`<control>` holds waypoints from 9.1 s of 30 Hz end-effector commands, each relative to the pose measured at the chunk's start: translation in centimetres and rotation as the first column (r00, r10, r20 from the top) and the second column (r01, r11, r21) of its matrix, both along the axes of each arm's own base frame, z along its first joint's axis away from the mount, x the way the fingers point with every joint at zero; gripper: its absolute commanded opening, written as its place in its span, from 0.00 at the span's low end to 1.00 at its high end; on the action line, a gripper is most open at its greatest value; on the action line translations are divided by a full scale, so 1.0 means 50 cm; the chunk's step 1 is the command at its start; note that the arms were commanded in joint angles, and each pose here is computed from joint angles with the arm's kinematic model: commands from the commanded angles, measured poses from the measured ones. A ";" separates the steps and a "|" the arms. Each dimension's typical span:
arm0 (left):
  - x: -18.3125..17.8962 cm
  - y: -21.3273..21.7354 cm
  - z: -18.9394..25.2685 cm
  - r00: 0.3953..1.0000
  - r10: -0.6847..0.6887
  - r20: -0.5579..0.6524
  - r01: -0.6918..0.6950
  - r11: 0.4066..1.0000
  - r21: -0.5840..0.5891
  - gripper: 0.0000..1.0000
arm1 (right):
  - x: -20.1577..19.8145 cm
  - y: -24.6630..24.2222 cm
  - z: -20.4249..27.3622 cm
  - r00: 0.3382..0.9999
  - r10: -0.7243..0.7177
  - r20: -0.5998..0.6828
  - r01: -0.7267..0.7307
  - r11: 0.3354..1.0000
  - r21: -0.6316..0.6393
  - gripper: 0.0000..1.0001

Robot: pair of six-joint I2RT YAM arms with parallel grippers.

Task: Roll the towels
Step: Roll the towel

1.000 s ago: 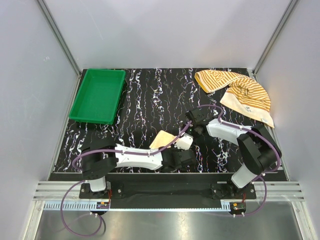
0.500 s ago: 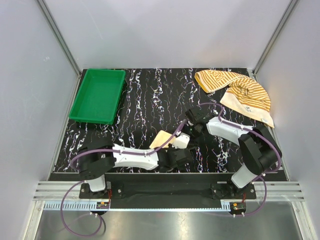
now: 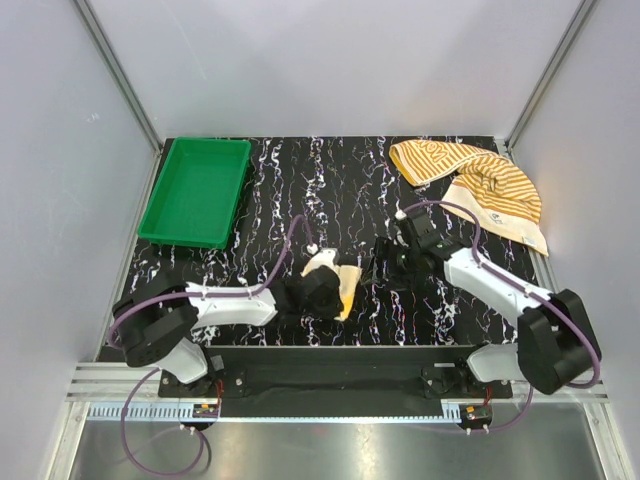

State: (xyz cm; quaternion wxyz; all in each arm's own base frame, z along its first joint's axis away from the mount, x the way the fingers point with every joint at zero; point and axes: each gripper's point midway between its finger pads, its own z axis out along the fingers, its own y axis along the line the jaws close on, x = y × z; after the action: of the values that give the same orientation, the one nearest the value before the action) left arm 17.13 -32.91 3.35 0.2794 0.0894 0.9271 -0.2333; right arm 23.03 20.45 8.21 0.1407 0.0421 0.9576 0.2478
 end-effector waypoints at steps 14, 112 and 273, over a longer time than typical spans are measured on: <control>-0.010 -0.016 0.005 0.978 -0.045 -0.205 -0.011 0.964 -0.264 0.00 | 0.001 0.114 -0.031 0.988 0.083 0.129 -0.127 0.912 0.391 0.67; -0.045 -0.092 -0.031 0.814 -0.399 0.423 -0.071 0.654 0.753 0.49 | -0.059 0.051 -0.083 0.965 0.098 -0.242 -0.113 0.992 -0.051 0.00; -0.018 -0.051 0.026 0.855 -0.392 0.339 0.029 0.689 0.724 0.62 | -0.045 0.081 -0.094 0.990 0.011 -0.141 -0.009 1.000 0.020 0.00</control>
State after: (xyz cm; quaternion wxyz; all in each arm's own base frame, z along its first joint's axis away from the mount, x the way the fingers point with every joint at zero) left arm 15.22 -34.97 3.89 0.3862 0.3590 0.8419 0.1146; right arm 21.38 24.96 3.51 0.0759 0.0680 0.9556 0.2766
